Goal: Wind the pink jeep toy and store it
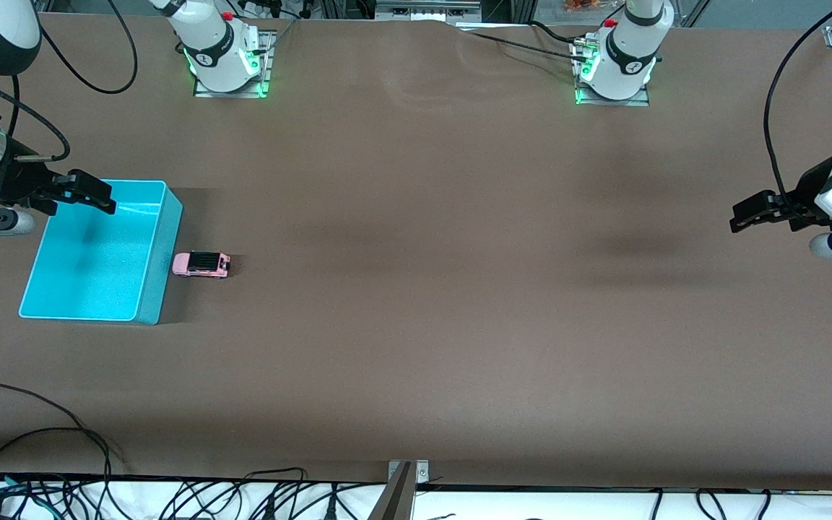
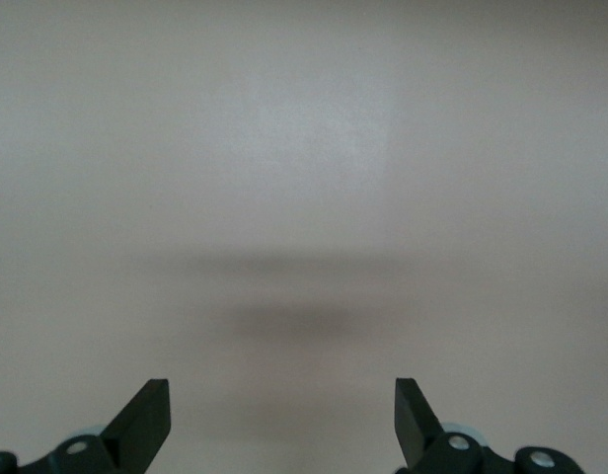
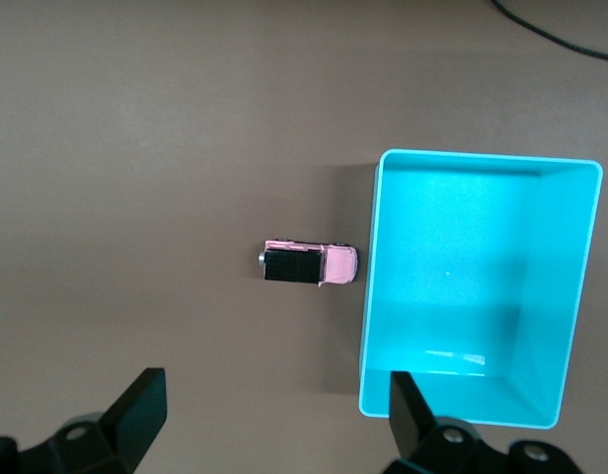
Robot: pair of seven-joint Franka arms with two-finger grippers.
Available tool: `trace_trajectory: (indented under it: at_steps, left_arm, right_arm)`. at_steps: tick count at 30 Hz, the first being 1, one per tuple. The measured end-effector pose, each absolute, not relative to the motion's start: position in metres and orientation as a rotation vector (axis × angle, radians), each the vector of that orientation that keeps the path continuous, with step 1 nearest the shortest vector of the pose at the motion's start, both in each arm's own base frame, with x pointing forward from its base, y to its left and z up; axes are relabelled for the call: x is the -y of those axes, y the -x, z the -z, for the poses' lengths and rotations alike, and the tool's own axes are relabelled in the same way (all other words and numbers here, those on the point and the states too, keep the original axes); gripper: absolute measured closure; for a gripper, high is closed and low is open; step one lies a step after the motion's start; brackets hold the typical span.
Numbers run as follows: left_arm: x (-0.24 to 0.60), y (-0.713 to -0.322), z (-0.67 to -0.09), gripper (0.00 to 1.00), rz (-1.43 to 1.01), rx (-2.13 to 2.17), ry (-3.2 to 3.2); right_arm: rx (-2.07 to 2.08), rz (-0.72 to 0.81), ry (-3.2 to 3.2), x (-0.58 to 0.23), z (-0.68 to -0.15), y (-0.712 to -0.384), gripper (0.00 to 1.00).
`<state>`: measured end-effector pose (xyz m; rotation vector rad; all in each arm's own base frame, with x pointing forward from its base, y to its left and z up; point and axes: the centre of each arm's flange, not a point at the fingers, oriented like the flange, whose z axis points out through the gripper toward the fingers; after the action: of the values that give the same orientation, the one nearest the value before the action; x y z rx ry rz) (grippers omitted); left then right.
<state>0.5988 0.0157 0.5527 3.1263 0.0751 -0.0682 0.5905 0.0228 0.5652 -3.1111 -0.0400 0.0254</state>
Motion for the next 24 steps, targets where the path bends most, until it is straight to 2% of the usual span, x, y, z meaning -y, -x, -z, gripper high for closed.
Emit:
trace_trajectory:
  at_steps: [15, 24]
  left_arm:
    - [-0.016, -0.599, -0.551, 0.00, 0.072, -0.075, -3.126]
    - [-0.016, -0.598, -0.550, 0.00, 0.076, -0.075, -3.126]
  right_arm:
    - [0.023, -0.068, 3.109, -0.022, -0.551, -0.595, 0.00]
    - [0.008, -0.160, 3.108, -0.024, -0.497, -0.589, 0.00]
